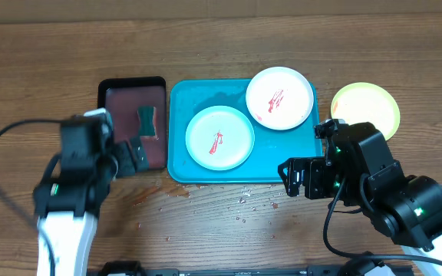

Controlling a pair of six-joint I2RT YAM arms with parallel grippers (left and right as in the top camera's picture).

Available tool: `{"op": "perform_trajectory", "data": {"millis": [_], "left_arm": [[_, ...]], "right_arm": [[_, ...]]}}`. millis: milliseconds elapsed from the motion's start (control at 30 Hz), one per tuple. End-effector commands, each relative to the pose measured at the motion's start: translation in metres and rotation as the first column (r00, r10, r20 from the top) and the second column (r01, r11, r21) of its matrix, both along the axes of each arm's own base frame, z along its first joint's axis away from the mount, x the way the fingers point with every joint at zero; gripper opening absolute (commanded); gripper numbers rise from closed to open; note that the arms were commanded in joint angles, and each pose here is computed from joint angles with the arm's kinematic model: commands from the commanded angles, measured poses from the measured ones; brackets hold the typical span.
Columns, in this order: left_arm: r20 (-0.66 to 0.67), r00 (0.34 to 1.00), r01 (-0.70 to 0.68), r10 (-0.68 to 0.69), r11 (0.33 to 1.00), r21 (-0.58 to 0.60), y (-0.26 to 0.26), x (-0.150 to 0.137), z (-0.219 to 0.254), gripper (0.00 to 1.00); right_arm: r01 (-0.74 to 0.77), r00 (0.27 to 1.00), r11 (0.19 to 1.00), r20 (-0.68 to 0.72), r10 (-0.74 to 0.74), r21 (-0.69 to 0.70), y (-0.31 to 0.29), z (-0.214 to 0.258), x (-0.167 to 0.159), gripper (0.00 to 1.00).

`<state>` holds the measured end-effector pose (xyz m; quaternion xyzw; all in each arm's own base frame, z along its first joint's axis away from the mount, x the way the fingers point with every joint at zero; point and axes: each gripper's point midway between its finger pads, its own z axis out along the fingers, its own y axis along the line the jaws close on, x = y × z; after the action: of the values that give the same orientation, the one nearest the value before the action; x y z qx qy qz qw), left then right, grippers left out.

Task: Clean dirty plates on tray and stack at the side
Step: 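Reach the left gripper into the black tray and grasp the sponge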

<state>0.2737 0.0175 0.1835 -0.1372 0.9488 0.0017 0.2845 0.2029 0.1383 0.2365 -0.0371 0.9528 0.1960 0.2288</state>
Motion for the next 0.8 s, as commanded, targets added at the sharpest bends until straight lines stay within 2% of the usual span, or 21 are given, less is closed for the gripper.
{"op": "perform_trajectory", "data": {"millis": [0, 233, 500, 767], "left_arm": [[-0.058, 0.995, -0.078, 0.079, 0.997, 0.023, 0.009, 0.014, -0.022, 1.00], [-0.084, 0.994, -0.062, 0.064, 0.997, 0.035, 0.010, 0.057, -0.059, 1.00], [-0.034, 0.999, -0.004, 0.005, 1.000, 0.023, 0.004, 0.105, -0.090, 0.89], [0.007, 0.996, 0.086, -0.086, 0.996, -0.022, -0.011, 0.139, -0.121, 0.88]], "right_arm": [[0.016, 0.999, 1.000, 0.046, -0.015, -0.021, -0.005, 0.009, 0.004, 1.00], [0.057, 0.996, 0.996, 0.074, -0.052, -0.068, -0.015, 0.008, 0.010, 1.00], [0.062, 0.995, 0.995, 0.078, -0.057, -0.073, -0.016, 0.008, 0.011, 1.00], [0.063, 0.995, 0.996, 0.083, -0.057, -0.070, -0.015, 0.009, 0.014, 1.00]]}}
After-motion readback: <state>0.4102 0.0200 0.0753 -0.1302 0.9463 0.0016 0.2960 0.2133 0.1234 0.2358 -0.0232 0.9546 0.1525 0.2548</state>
